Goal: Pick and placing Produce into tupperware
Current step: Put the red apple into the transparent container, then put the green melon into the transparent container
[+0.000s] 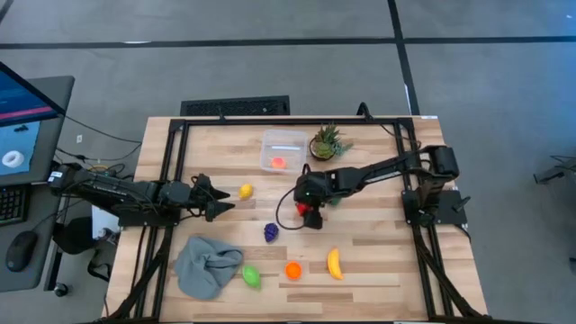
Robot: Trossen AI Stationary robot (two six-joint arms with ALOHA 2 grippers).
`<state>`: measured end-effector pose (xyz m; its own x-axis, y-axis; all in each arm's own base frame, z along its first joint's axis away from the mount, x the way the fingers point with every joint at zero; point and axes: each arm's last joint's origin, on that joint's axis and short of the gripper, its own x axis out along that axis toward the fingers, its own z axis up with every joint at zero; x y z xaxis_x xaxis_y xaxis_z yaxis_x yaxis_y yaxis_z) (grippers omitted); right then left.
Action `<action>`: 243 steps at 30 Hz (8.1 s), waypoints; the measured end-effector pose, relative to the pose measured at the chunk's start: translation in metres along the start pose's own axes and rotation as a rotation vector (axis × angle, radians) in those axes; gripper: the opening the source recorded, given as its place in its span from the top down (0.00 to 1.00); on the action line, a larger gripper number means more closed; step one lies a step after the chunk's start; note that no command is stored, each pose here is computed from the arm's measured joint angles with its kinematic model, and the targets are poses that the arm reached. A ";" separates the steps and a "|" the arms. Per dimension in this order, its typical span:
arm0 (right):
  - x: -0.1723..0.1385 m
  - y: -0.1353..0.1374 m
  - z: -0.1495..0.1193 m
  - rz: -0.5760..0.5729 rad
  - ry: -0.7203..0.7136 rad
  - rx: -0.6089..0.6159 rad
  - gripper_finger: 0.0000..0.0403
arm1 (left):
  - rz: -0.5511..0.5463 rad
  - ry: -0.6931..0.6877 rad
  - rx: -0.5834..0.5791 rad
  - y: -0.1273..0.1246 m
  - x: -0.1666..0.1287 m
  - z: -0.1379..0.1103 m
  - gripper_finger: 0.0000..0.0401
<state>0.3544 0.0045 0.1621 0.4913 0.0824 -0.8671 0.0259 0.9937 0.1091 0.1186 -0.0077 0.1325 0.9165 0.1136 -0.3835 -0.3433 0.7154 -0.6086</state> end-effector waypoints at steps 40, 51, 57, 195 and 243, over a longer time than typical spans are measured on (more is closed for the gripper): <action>-0.093 -0.064 0.027 -0.109 -0.372 0.138 0.26 | 0.003 -0.003 0.017 0.000 0.000 0.000 0.19; -0.099 -0.080 0.039 -0.182 -0.535 0.184 0.26 | 0.012 -0.012 0.017 0.000 0.000 0.000 0.19; -0.101 -0.085 0.041 -0.215 -0.564 0.201 0.26 | 0.017 -0.018 0.017 0.000 0.000 0.001 0.19; -0.003 -0.146 0.066 -0.275 -0.211 0.411 0.25 | 0.015 -0.013 0.047 0.000 0.000 0.000 0.19; -0.002 -0.140 0.067 -0.213 -0.206 0.416 0.16 | 0.018 -0.017 0.047 0.001 0.000 0.000 0.19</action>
<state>0.4085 -0.1397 0.1814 0.5973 -0.1774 -0.7821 0.4682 0.8689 0.1604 0.1187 -0.0070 0.1324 0.9137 0.1383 -0.3821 -0.3503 0.7445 -0.5684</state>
